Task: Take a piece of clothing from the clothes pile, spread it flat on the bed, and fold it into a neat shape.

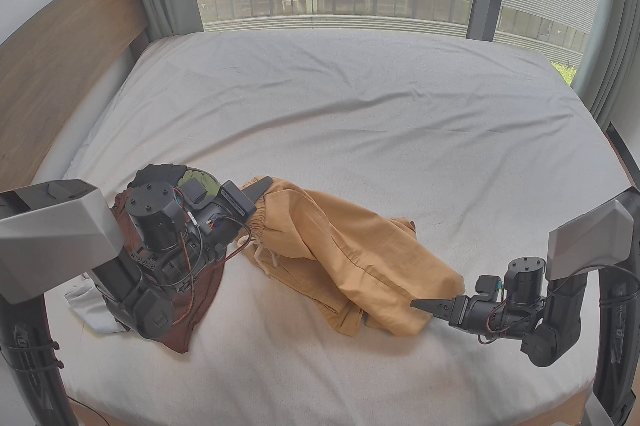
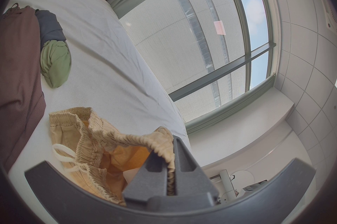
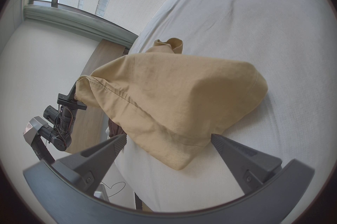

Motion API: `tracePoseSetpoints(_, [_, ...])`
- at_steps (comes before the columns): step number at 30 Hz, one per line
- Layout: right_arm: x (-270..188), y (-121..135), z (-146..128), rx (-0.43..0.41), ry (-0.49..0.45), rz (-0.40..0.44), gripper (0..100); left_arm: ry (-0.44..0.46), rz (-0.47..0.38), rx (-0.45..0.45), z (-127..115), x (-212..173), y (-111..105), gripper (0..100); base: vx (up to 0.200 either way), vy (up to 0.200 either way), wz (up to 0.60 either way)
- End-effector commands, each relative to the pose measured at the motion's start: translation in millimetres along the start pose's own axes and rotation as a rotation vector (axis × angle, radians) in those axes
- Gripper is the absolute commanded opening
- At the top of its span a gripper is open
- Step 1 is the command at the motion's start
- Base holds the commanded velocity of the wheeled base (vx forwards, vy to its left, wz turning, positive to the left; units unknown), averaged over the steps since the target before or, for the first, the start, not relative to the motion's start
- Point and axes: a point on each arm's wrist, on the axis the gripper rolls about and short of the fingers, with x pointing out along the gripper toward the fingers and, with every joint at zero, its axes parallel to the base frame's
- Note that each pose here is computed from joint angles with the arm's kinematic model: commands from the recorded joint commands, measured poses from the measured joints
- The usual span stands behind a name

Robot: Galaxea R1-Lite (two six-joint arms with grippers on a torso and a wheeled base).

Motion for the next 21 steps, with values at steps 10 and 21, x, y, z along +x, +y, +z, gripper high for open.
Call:
tracePoseSetpoints(10, [11.6, -24.0, -12.0, -0.039, 0.032, -0.070, 100, -0.002, -0.005, 0.000, -0.5, 2.2, -0.1, 0, 0.000, 0.000, 0.00])
tracePoseSetpoints(21, [35.8, -23.5, -7.9, -0.083, -0.021, -0.078, 100, -0.003, -0.009, 0.001, 0.1, 1.7, -2.1, 0, 0.000, 0.000, 0.00])
